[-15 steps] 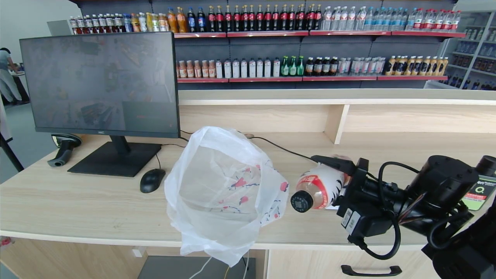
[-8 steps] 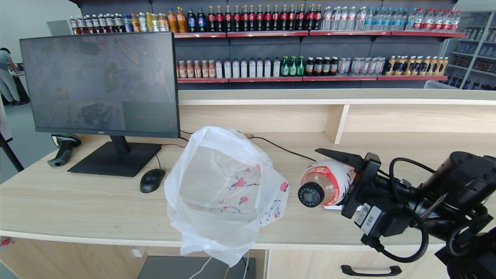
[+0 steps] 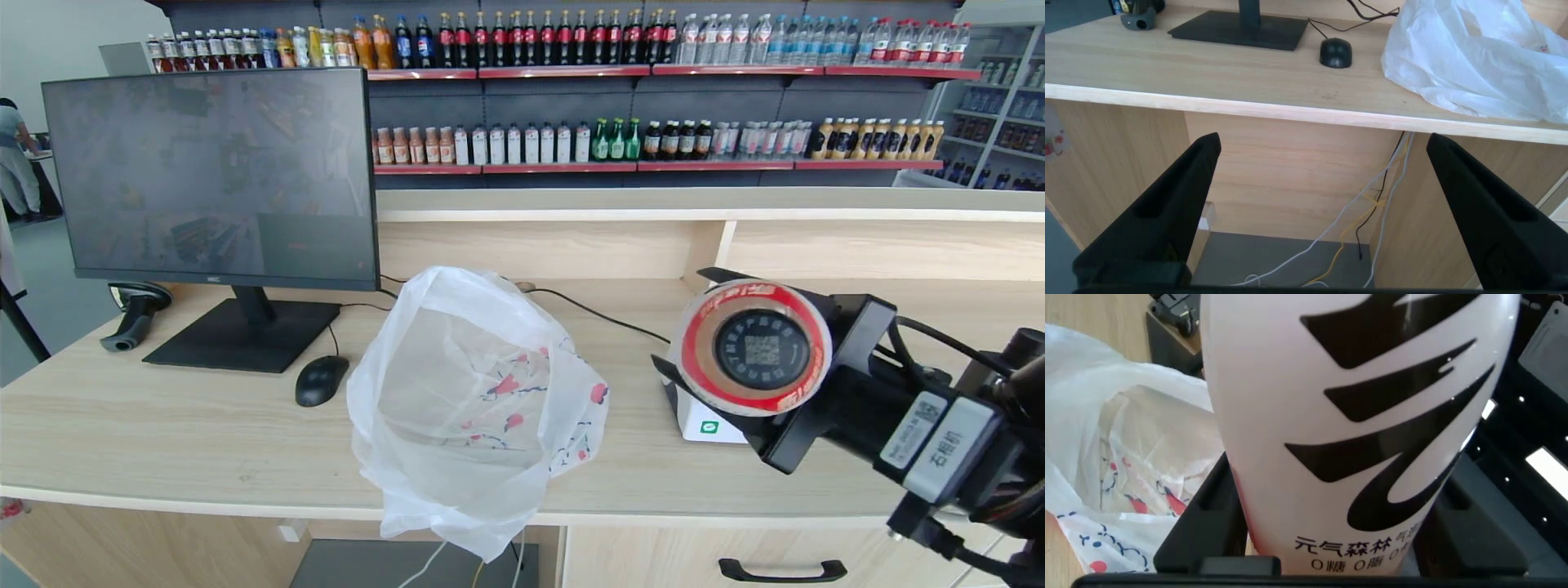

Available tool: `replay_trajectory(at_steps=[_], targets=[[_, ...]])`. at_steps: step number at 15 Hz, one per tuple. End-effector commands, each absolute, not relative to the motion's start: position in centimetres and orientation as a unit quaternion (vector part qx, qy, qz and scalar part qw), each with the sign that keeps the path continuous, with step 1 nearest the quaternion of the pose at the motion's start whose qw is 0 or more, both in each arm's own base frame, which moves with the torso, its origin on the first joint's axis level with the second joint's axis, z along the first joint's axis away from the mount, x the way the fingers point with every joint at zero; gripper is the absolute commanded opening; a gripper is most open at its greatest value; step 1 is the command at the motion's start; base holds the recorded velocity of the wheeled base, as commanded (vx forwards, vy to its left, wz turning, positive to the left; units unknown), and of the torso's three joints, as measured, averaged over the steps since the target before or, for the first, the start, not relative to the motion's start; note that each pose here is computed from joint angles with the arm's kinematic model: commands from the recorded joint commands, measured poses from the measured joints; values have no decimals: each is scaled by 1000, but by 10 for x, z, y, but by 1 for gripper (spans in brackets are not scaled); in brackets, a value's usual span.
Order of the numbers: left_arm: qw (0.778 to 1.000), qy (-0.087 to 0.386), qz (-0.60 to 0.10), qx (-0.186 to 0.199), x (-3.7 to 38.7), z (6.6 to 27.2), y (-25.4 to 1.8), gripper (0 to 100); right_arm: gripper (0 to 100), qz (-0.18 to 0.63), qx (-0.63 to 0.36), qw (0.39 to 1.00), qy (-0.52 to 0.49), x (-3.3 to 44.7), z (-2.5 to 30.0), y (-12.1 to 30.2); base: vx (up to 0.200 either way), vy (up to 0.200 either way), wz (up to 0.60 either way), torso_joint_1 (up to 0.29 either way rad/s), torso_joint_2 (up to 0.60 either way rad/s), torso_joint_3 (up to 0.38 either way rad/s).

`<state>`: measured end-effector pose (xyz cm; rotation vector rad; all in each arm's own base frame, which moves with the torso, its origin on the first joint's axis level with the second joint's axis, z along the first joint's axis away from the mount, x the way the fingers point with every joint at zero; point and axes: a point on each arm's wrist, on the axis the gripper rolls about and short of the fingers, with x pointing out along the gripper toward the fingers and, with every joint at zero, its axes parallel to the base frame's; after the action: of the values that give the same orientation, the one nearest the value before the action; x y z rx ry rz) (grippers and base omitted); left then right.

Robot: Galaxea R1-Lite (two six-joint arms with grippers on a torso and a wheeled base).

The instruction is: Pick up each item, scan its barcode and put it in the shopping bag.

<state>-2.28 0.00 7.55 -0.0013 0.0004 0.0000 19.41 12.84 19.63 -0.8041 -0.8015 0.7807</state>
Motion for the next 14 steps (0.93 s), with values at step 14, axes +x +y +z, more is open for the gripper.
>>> replay_trajectory(at_steps=[14], targets=[[1000, 0, 0, -1, -23, 75, 0, 100, 0, 252, 33, 953, -164, 136, 191, 112, 0, 0, 0, 0, 0, 0]])
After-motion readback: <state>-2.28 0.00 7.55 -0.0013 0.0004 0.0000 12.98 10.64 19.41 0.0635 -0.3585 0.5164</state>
